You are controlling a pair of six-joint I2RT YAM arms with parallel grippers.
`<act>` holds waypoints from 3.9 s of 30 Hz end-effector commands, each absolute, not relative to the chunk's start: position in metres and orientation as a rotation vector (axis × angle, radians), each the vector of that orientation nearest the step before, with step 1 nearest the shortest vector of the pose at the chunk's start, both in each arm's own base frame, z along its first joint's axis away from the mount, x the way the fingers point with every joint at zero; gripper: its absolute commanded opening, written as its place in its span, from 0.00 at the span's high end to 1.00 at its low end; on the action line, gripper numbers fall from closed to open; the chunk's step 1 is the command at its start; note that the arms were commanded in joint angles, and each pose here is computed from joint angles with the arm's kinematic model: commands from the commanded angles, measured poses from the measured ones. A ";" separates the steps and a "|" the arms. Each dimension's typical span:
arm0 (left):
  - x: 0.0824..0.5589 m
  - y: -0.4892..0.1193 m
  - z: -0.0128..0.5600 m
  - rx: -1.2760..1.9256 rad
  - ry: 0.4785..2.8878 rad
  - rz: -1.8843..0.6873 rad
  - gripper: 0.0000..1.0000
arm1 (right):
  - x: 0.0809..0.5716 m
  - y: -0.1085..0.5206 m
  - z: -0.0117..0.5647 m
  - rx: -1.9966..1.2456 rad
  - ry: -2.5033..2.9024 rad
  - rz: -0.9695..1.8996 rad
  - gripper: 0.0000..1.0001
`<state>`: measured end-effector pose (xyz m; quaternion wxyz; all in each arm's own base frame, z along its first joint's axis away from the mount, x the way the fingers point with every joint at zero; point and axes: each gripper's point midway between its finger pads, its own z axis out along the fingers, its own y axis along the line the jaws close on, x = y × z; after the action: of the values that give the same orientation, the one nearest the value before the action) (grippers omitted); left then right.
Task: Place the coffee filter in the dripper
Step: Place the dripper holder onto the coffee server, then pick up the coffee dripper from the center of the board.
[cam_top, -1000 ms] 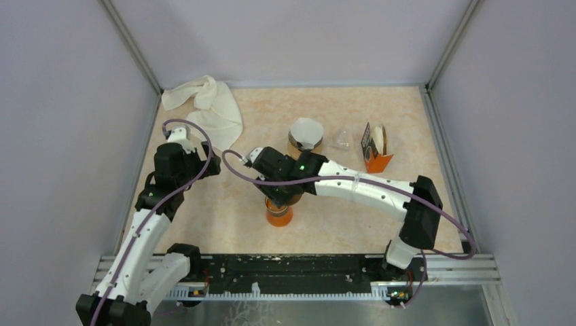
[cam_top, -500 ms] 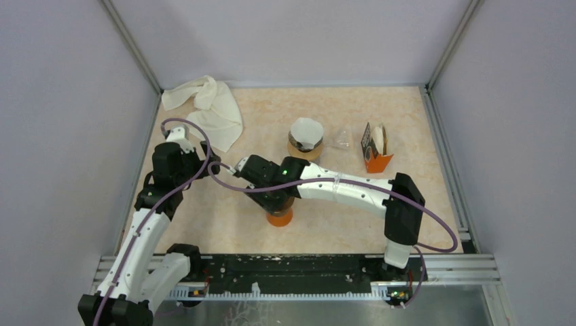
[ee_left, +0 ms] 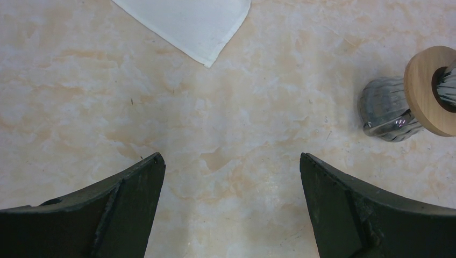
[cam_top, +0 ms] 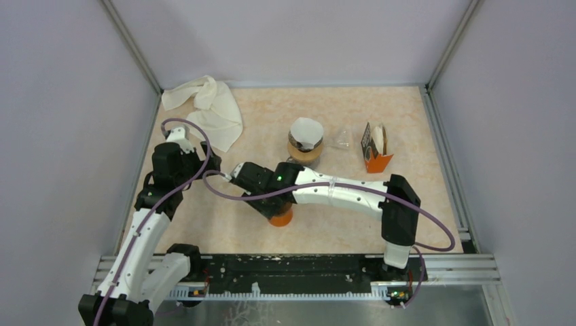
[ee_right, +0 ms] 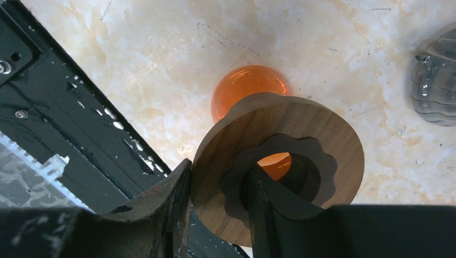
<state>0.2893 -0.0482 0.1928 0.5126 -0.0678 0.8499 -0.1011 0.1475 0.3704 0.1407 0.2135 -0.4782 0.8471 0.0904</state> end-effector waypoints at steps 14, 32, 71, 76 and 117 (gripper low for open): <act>0.293 -0.050 0.195 -0.158 2.028 -0.267 0.01 | 0.155 0.382 0.158 -1.251 2.307 0.254 0.50; 0.293 -0.053 0.192 -0.145 2.035 -0.284 0.00 | 0.177 0.355 0.246 -1.030 2.074 0.355 0.20; 0.294 -0.067 0.190 -0.072 2.044 -0.373 0.01 | 0.398 0.116 0.230 -0.113 1.985 0.478 0.22; 0.294 -0.069 0.190 -0.066 2.046 -0.383 0.01 | 0.424 0.113 0.203 -0.091 2.021 0.495 0.25; 0.293 -0.078 0.188 -0.022 2.057 -0.454 0.00 | 0.463 0.120 0.166 -0.159 2.117 0.537 1.00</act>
<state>0.2913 -0.0748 0.1825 0.4837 -0.0247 0.8569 -0.1764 0.4539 0.1273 0.1011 0.3855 -0.0481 0.8901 0.2385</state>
